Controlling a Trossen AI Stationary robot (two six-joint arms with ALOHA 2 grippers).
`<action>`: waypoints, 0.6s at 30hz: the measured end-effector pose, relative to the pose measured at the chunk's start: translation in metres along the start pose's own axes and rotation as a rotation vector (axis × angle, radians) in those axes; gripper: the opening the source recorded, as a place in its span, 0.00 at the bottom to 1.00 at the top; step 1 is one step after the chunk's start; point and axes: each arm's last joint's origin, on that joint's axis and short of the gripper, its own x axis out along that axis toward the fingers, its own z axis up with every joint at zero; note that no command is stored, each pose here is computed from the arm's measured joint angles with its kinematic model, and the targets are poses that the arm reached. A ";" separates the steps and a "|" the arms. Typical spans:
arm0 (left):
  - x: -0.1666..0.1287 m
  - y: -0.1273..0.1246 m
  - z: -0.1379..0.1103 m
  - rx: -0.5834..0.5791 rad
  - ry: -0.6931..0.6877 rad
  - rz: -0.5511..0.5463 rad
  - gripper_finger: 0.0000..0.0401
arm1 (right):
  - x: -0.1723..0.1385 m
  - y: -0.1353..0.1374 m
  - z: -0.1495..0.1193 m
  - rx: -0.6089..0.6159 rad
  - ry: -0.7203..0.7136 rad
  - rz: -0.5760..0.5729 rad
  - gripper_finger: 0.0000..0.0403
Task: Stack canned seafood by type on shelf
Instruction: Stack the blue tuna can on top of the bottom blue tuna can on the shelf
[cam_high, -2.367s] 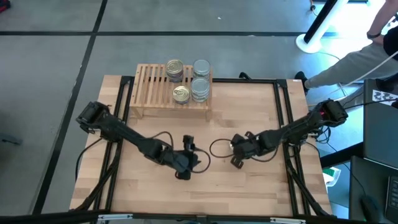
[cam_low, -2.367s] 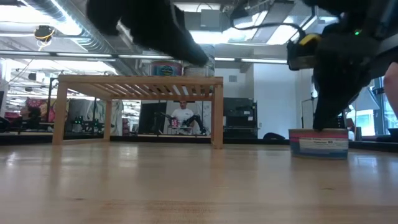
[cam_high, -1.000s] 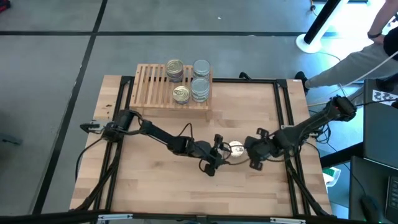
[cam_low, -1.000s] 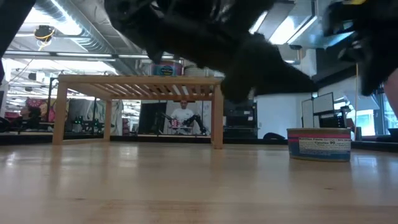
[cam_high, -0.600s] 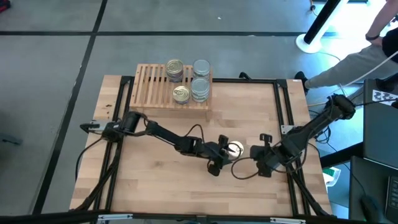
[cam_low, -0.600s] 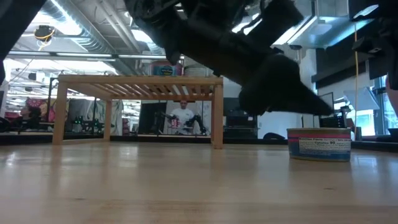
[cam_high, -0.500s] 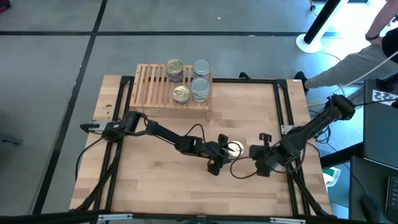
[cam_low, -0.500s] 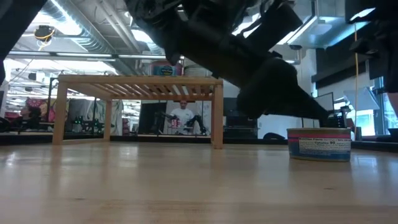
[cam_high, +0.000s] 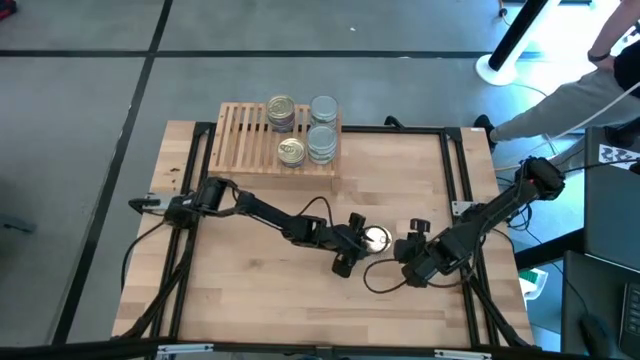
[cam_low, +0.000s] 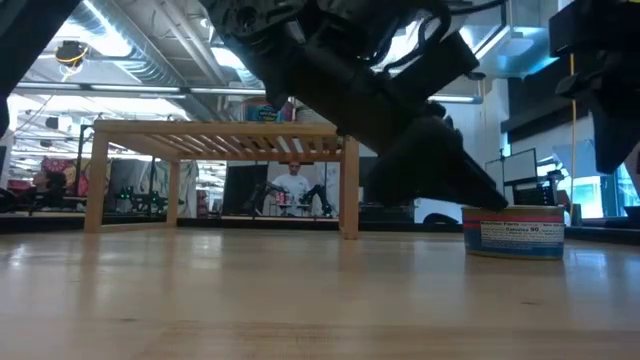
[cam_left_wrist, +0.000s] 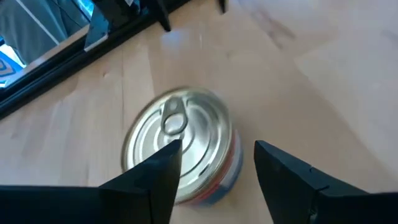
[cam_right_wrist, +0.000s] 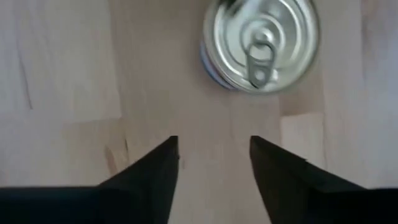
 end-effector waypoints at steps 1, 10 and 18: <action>0.000 0.000 -0.001 0.010 0.007 -0.003 0.48 | 0.002 0.001 0.001 -0.009 -0.004 0.003 0.50; 0.000 -0.001 -0.004 0.077 0.033 -0.015 0.40 | 0.011 0.013 0.010 -0.165 -0.067 0.048 0.64; 0.010 -0.002 -0.013 0.081 0.032 -0.014 0.35 | 0.011 0.016 0.014 -0.251 -0.120 0.058 0.64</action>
